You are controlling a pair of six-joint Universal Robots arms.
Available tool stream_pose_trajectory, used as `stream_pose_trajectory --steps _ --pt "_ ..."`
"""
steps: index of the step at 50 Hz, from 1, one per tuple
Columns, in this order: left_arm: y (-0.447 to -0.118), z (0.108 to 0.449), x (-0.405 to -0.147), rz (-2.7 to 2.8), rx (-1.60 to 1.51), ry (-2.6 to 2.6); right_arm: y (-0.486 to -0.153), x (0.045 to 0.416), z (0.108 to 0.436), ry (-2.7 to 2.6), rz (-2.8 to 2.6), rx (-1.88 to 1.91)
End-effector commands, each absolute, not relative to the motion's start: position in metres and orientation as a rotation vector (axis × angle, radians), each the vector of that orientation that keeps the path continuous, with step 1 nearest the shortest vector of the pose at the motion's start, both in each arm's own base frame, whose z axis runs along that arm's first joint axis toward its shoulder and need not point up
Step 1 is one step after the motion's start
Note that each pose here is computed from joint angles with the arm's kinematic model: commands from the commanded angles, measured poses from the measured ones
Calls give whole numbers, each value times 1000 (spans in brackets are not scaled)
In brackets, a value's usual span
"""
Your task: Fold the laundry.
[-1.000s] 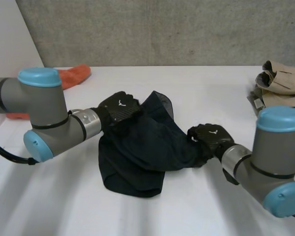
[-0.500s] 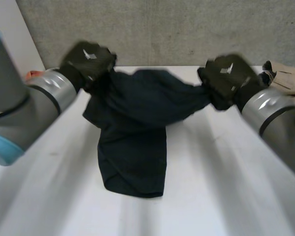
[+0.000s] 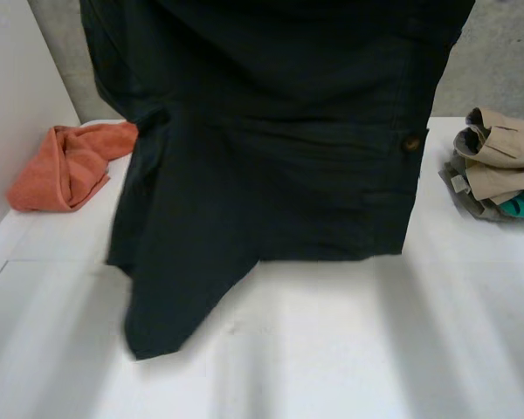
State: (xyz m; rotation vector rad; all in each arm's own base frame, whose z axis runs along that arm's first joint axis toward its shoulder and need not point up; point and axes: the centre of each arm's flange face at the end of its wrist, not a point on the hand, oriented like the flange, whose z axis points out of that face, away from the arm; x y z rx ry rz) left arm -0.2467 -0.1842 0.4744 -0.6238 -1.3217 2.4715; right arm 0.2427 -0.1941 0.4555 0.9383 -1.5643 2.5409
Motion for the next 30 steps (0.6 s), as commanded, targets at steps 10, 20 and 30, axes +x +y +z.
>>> stream_pose_trajectory --steps 10,20,30 --pt "-317 342 -308 2242 -827 -1720 -309 293 334 -1914 2236 1061" --pt "-412 255 -349 2467 -894 -1556 -397 329 234 -1686 2375 844" --pt "-411 275 -349 2566 -799 -1486 -398 330 241 -1598 2428 794"
